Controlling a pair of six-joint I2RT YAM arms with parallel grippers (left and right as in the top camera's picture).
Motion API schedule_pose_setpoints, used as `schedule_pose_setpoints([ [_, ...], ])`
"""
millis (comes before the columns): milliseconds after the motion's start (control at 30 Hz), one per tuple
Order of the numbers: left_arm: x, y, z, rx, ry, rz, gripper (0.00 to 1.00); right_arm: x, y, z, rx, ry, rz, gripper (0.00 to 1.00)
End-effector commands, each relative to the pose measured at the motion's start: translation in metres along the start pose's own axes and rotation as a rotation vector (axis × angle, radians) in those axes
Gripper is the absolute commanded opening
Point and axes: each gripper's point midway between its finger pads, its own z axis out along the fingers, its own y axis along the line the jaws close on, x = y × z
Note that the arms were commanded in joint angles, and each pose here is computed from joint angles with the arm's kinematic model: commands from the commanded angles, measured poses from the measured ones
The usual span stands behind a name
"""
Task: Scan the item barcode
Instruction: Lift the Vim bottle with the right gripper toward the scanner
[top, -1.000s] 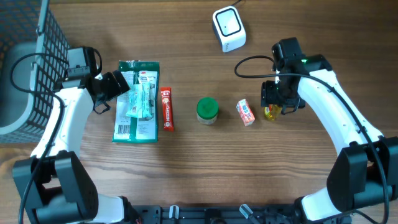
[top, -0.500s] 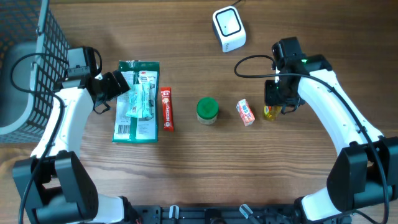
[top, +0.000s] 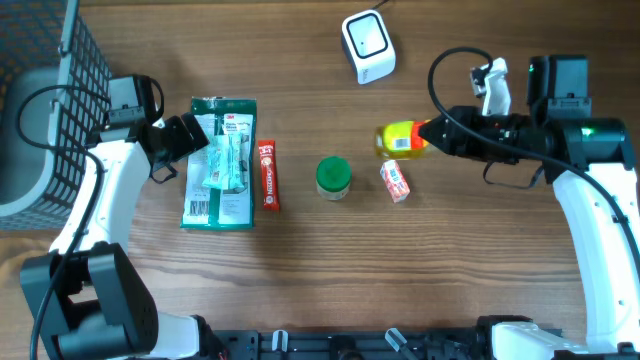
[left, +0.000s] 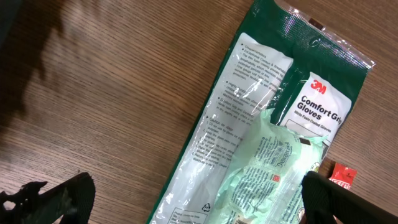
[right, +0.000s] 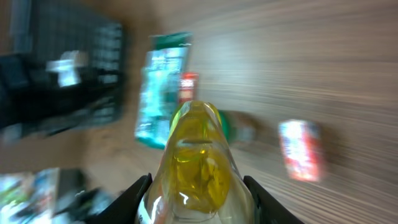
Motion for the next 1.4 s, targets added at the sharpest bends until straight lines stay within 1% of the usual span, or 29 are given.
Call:
schedule_pose_setpoints([
  [0,-0.007,-0.003,-0.008,0.018,-0.028,-0.009,1.00,0.003,0.064,-0.016,-0.342,0.029,-0.067,0.14],
  [33,-0.007,-0.003,-0.008,0.018,-0.028,-0.009,1.00,0.004,0.072,-0.020,-0.397,0.037,-0.072,0.14],
  [100,-0.007,-0.003,-0.008,0.018,-0.028,-0.009,1.00,0.005,0.080,-0.023,-0.442,0.043,-0.078,0.14],
  [167,-0.007,-0.003,-0.008,0.018,-0.028,-0.009,1.00,0.005,0.080,-0.023,-0.444,0.047,-0.057,0.13],
  [300,-0.007,-0.003,-0.008,0.018,-0.028,-0.009,1.00,0.004,0.081,-0.023,-0.445,0.055,-0.011,0.06],
  [500,-0.007,-0.003,-0.008,0.018,-0.028,-0.009,1.00,0.003,0.081,-0.023,-0.445,0.052,-0.018,0.06],
  [567,-0.007,-0.003,-0.008,0.018,-0.028,-0.009,1.00,0.002,0.077,-0.022,-0.424,0.047,-0.015,0.04],
  [633,-0.007,-0.003,-0.008,0.018,-0.028,-0.009,1.00,-0.002,0.062,-0.015,-0.330,0.024,-0.008,0.04],
  [800,-0.007,-0.003,-0.008,0.018,-0.028,-0.009,1.00,-0.014,-0.006,-0.006,0.070,-0.058,0.026,0.04],
  [867,-0.007,-0.003,-0.008,0.018,-0.028,-0.009,1.00,-0.020,-0.016,-0.008,0.141,-0.087,0.036,0.04],
  [967,-0.007,-0.003,-0.008,0.018,-0.028,-0.009,1.00,-0.038,-0.010,-0.022,0.200,-0.107,0.030,0.05],
  [1067,-0.007,-0.003,-0.008,0.018,-0.028,-0.008,1.00,-0.066,0.014,-0.037,0.256,-0.120,-0.035,0.05],
  [1167,-0.007,-0.003,-0.008,0.018,-0.028,-0.009,1.00,-0.101,0.025,-0.042,0.438,-0.154,-0.130,0.05],
  [1300,-0.007,-0.003,-0.008,0.018,-0.028,-0.008,1.00,-0.130,0.020,-0.007,0.627,-0.212,-0.238,0.05],
  [1367,-0.007,-0.003,-0.008,0.018,-0.028,-0.009,1.00,-0.143,0.016,0.022,0.746,-0.227,-0.343,0.05],
])
